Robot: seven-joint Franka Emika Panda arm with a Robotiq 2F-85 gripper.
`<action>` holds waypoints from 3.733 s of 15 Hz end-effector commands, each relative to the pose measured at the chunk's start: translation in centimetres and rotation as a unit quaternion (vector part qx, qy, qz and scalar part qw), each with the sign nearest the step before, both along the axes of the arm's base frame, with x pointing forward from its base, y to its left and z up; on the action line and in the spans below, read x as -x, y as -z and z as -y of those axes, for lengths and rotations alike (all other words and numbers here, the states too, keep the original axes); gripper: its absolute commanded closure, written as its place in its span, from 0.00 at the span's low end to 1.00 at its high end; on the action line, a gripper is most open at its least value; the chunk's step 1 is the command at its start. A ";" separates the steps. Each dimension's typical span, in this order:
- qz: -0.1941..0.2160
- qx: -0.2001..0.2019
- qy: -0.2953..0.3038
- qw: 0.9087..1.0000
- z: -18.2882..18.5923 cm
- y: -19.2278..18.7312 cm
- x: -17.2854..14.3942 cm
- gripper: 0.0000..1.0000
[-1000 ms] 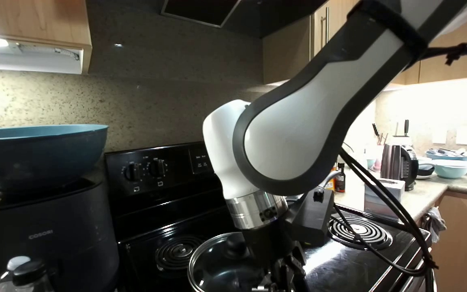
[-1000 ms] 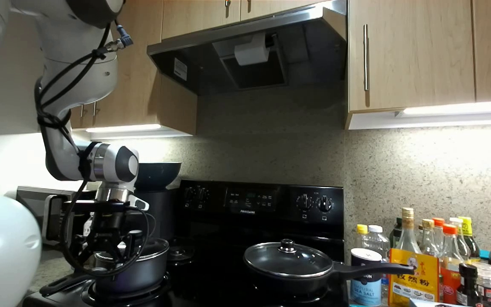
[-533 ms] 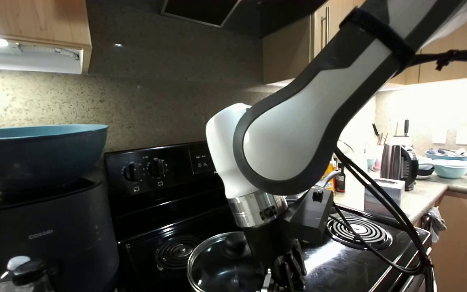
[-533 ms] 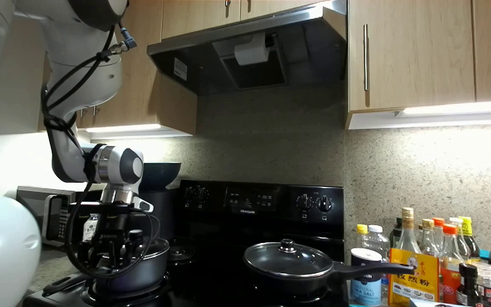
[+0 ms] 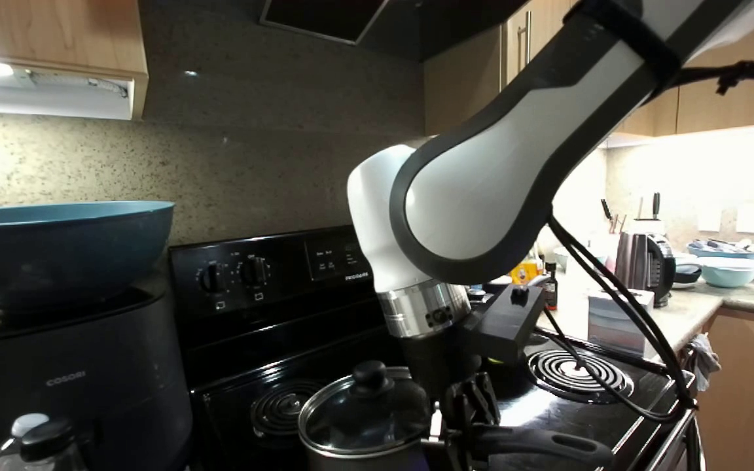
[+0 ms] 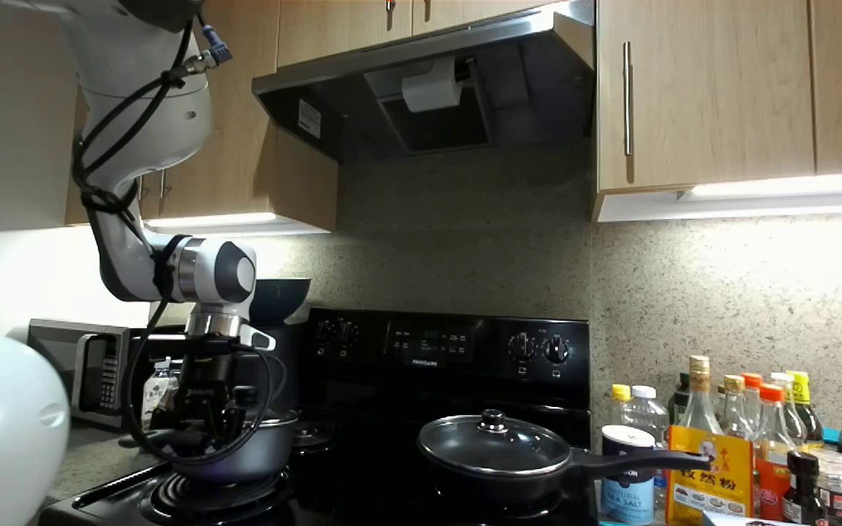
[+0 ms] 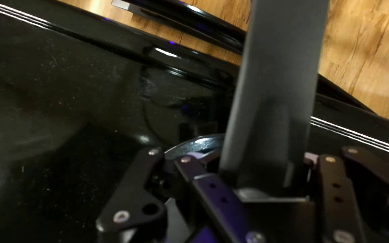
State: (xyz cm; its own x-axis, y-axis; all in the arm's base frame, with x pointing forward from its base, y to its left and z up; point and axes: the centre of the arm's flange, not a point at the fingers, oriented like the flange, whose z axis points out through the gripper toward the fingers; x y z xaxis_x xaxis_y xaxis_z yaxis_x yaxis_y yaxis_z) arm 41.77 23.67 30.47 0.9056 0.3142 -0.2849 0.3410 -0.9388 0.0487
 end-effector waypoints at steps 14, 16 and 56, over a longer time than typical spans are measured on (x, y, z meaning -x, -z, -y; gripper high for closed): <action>0.040 0.076 0.139 0.987 12.8 -0.9 2.2 1.00; 0.026 0.078 0.166 0.983 15.0 -0.2 2.5 1.00; 0.033 0.051 0.196 0.979 15.1 2.7 -2.1 0.66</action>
